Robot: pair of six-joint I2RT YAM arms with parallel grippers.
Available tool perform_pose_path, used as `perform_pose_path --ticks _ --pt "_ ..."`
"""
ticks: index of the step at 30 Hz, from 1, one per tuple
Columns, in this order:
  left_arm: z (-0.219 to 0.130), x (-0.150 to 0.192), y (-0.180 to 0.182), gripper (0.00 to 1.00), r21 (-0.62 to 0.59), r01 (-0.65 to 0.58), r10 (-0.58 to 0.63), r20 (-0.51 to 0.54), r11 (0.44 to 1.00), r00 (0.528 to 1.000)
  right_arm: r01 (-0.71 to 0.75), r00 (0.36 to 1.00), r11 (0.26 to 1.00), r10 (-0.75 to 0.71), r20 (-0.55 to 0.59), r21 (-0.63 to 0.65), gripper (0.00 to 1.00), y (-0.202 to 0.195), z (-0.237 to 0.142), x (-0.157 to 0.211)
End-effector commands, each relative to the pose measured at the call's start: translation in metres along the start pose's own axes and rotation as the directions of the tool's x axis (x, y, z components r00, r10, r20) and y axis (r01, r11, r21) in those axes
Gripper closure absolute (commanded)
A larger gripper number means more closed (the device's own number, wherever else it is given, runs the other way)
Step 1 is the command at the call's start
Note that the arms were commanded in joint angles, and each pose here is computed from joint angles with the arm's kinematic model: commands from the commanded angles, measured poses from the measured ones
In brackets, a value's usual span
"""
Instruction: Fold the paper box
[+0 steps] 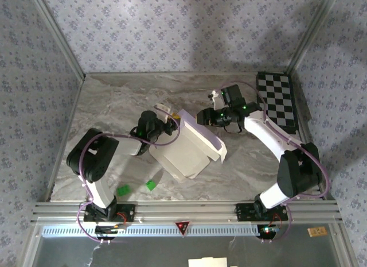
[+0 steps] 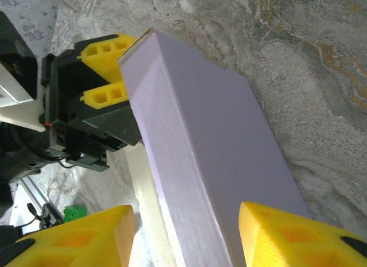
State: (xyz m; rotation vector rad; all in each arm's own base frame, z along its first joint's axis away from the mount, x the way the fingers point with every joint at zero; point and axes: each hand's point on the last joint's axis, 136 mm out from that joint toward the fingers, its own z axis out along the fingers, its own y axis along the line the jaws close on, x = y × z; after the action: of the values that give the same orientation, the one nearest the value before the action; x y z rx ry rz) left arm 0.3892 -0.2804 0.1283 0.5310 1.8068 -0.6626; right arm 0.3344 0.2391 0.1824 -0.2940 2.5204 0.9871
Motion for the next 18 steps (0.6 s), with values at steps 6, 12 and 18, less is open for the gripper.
perform_pose_path --ticks 6,12,18 --pt "0.005 -0.012 -0.009 0.59 0.035 0.021 -0.025 0.126 0.999 0.992 -0.037 0.999 0.999 0.037 -0.009 -0.028 0.48 -0.015 0.015 -0.001" --pt "0.013 -0.018 -0.013 0.57 0.056 0.025 -0.035 0.181 0.998 0.983 -0.057 0.998 0.998 0.056 -0.014 -0.037 0.48 -0.021 0.018 -0.004" --pt "0.025 -0.015 -0.017 0.56 0.064 0.018 -0.03 0.183 0.998 0.983 -0.07 0.997 0.997 0.07 -0.021 -0.041 0.49 -0.025 0.017 -0.006"
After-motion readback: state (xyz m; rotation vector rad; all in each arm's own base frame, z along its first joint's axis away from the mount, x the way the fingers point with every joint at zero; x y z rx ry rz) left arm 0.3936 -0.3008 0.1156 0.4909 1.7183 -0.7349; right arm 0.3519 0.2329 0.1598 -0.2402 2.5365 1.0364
